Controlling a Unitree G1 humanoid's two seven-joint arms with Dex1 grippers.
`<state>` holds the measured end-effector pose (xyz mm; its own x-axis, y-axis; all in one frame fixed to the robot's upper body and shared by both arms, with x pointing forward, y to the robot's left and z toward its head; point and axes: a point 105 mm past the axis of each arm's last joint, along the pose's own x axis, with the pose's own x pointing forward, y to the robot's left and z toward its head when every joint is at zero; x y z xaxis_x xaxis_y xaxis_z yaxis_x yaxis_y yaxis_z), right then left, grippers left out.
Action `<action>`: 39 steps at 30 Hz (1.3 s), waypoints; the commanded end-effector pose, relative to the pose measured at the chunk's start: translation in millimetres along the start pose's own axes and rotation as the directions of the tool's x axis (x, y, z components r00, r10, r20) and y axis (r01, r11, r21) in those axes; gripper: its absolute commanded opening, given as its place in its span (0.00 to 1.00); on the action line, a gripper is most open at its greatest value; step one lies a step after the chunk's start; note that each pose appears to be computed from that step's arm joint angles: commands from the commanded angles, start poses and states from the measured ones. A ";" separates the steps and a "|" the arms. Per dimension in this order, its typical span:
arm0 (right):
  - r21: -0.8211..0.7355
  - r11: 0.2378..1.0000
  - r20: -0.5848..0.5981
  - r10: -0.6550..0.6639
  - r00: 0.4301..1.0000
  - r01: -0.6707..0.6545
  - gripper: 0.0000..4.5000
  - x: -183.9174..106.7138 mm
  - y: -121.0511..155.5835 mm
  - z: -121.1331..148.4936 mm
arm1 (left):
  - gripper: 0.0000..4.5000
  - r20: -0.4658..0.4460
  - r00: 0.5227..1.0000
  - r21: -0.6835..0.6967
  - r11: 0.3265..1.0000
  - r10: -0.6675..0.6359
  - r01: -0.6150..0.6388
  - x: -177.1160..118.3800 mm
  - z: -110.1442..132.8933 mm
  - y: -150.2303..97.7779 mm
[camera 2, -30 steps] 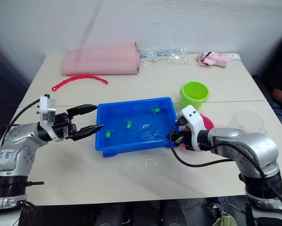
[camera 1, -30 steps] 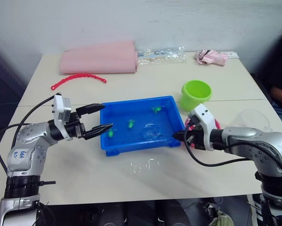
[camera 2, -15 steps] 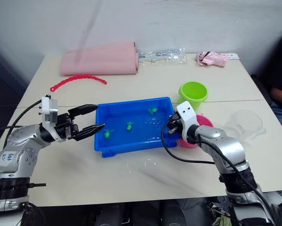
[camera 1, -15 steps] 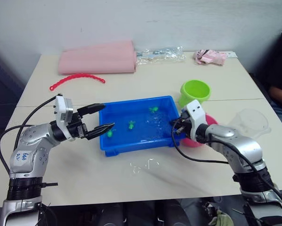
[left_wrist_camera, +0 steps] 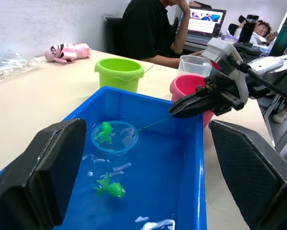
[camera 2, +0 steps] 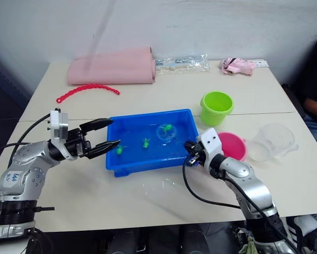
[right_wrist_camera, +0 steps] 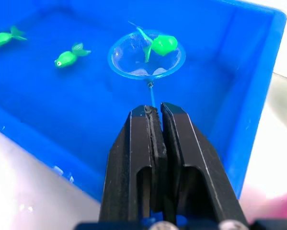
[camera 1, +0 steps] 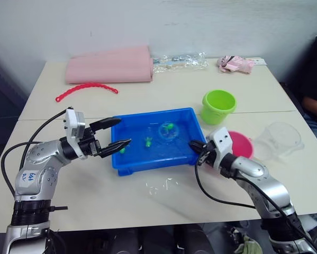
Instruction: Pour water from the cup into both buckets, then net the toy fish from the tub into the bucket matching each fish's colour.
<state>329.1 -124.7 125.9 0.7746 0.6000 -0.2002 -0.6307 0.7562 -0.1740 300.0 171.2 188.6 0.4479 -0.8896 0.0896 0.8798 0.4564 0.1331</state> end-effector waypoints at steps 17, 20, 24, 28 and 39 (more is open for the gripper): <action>-0.042 0.995 0.301 -0.075 0.951 0.092 0.00 -56.0 -11.6 50.0 | 0.99 0.010 1.000 0.026 0.999 -0.027 0.027 3.0 6.1 -1.3; -0.071 0.989 0.306 -0.104 0.946 0.132 0.00 -69.2 -22.5 58.3 | 0.99 0.011 1.000 0.024 0.999 -0.027 0.027 3.1 5.3 -1.0; -0.148 0.962 0.281 -0.183 0.942 0.230 0.00 -84.3 -47.2 61.8 | 0.99 0.013 0.999 0.022 0.999 -0.032 0.031 5.1 4.4 -0.7; -0.262 0.916 0.202 -0.257 0.945 0.305 0.00 -89.8 -71.7 53.7 | 0.99 0.019 0.999 0.023 0.999 -0.043 0.043 8.5 4.5 -0.7; -0.295 0.870 0.163 -0.360 0.918 0.394 0.00 -76.3 -119.3 52.8 | 0.99 0.051 0.998 0.026 0.999 -0.048 0.047 13.9 7.0 -4.1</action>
<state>324.5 -229.3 196.0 0.9261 0.3774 -0.0010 -0.3350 0.8208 -0.4626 305.3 162.5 187.2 0.4146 -0.9043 0.1014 0.8972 0.4249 0.1202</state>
